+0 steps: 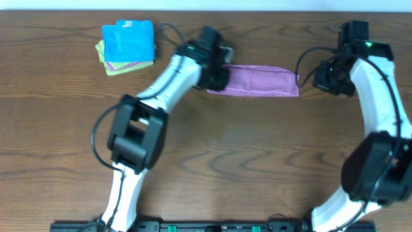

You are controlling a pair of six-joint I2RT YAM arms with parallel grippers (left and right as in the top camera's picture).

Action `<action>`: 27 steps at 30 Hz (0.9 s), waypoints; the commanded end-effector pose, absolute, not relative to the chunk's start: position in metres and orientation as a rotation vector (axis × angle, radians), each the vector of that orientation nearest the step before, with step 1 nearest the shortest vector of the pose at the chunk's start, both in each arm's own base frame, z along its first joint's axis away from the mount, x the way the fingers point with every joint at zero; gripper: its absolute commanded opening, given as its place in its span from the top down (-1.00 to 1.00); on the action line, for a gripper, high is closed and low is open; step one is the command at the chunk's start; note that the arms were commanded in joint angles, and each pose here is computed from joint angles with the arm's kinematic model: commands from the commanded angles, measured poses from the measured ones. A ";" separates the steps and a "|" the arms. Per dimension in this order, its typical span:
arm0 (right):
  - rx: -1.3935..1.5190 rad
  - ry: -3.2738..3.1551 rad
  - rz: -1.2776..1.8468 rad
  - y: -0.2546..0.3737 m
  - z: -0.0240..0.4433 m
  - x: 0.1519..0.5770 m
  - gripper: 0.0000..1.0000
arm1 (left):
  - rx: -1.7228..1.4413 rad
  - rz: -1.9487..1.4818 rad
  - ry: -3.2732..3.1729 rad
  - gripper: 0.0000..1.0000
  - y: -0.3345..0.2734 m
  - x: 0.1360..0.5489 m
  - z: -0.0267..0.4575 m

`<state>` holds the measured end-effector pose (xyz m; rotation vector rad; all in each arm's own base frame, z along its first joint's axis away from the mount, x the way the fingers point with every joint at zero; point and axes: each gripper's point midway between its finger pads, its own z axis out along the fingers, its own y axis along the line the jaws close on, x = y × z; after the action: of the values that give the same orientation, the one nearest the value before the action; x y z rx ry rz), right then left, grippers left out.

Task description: Fold the cloth

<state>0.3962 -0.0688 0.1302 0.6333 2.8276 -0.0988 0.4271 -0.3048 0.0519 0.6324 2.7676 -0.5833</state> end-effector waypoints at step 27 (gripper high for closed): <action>0.510 2.580 0.045 -0.047 0.115 0.343 0.97 | 0.665 -0.185 2.478 0.89 -0.325 0.484 0.075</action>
<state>0.3379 -0.0535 0.1150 0.5624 2.5806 -0.0091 0.4810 -0.3254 0.0998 0.6543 2.4415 -0.1979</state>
